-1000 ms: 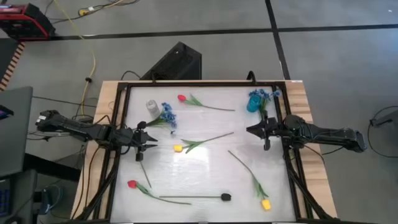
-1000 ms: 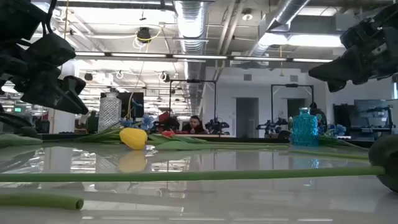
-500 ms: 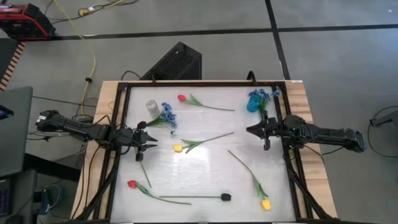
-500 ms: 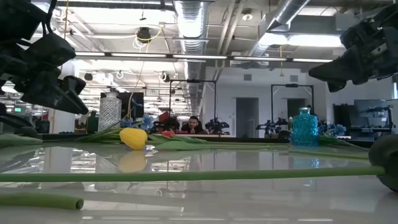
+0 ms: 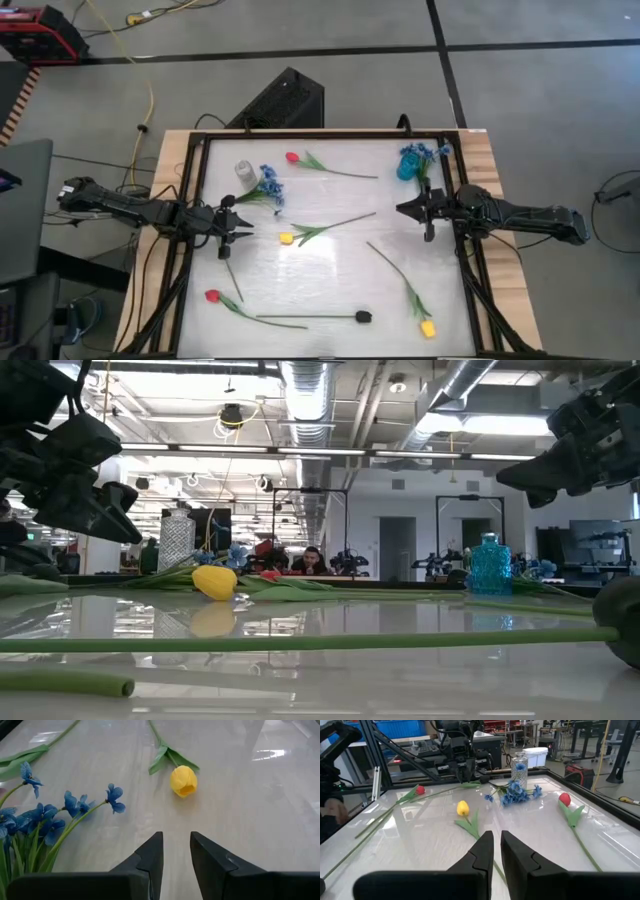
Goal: Sort flowers into vase by color
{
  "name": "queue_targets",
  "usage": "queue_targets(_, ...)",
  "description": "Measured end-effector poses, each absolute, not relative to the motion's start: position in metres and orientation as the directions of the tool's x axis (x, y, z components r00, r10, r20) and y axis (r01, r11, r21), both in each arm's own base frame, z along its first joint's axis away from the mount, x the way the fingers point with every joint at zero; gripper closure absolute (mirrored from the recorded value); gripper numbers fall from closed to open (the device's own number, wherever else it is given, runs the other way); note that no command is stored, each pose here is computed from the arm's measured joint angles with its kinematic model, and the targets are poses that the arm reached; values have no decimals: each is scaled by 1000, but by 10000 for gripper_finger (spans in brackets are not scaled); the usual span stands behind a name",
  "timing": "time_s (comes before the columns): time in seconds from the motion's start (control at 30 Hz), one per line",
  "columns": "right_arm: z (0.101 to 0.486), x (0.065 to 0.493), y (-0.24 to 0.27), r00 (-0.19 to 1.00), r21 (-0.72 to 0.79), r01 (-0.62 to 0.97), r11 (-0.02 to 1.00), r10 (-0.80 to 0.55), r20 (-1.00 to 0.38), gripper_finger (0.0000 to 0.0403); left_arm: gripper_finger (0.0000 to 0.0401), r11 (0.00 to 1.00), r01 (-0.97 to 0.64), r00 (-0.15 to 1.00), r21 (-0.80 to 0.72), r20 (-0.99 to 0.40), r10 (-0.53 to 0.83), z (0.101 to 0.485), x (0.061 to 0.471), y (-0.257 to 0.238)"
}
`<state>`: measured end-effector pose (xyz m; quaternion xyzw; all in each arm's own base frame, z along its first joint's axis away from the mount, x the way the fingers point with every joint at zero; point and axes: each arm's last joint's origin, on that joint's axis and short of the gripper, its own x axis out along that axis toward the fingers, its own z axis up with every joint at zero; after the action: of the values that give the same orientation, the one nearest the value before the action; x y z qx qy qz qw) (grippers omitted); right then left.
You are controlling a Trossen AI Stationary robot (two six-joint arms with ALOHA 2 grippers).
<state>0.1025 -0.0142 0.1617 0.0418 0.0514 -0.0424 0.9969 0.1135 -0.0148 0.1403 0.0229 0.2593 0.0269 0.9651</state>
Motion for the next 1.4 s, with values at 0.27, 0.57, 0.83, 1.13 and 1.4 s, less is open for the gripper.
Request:
queue_targets(0.27, 162, 102, -14, 991, 79, 89, 993, -80, -106, 339, 314, 998, -40, 864, 58, -499, 64, 140, 114, -15)
queue_targets(0.57, 162, 102, -14, 991, 79, 89, 993, -81, -106, 339, 314, 980, 11, 864, 197, -496, 90, 140, 113, -14)
queue_targets(0.83, 162, 102, -14, 991, 79, 89, 993, -81, -106, 339, 314, 946, 70, 863, 316, -495, 102, 140, 113, -14)
queue_targets(1.13, 162, 102, -14, 991, 79, 89, 993, -81, -106, 339, 314, 913, -120, 882, 391, -380, 279, 150, 117, -9)
queue_targets(1.4, 162, 102, -14, 991, 79, 89, 993, -81, -106, 339, 314, 966, -240, 969, -99, 32, 244, 193, 126, -11)
